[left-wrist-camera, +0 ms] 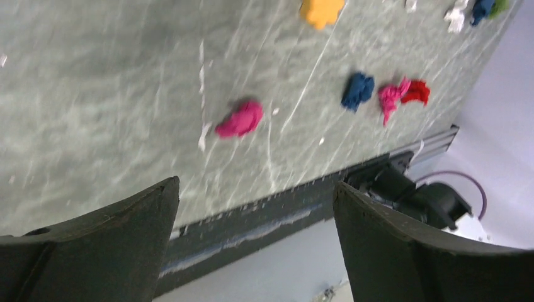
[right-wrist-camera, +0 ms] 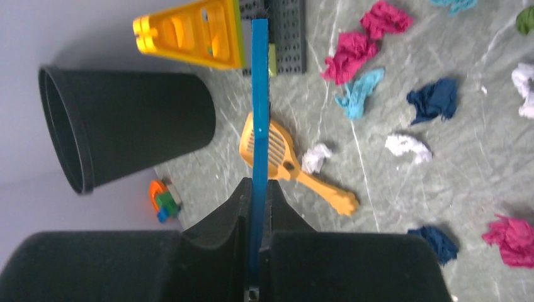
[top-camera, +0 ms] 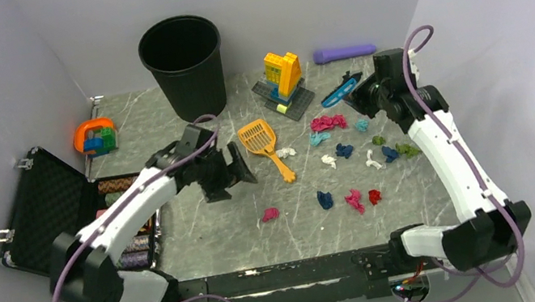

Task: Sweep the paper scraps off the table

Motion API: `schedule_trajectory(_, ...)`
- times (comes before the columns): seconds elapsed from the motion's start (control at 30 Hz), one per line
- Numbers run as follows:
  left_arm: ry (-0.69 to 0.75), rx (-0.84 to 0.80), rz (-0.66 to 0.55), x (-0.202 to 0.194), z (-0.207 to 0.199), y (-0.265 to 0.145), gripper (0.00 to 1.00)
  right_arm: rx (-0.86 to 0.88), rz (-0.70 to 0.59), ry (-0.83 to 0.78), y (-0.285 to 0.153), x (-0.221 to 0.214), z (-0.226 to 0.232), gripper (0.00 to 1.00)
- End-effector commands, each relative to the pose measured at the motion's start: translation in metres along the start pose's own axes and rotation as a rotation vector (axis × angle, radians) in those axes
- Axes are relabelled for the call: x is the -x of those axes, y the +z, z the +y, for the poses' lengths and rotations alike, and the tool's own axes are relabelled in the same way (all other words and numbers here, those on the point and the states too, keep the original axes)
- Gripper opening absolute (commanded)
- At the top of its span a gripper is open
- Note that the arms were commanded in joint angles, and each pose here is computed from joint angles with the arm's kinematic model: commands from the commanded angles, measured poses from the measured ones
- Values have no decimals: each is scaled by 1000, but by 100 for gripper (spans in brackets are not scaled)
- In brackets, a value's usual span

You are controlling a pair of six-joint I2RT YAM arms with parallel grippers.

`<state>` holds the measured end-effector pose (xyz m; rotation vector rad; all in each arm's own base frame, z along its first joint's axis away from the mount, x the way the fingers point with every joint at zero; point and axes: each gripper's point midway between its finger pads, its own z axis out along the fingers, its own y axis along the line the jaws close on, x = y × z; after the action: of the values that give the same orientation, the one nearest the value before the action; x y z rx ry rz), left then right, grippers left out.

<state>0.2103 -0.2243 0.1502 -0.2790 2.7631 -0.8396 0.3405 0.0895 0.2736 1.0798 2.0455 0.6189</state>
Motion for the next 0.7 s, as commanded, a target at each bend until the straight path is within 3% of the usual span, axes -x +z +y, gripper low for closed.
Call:
schedule_trajectory(0.0, 64, -55, -159, 50, -54, 26, 94, 53, -28, 23, 12, 30, 19, 0)
schedule_trajectory(0.3, 81, 141, -340, 74, -98, 106, 92, 79, 15, 49, 15, 31, 19, 0)
schedule_trajectory(0.4, 73, 209, -429, 77, -95, 126, 88, 100, 20, 59, 10, 29, 20, 0)
schedule_trajectory(0.67, 17, 303, -453, 81, -74, 169, 79, 134, -12, 6, -9, 39, 28, 0)
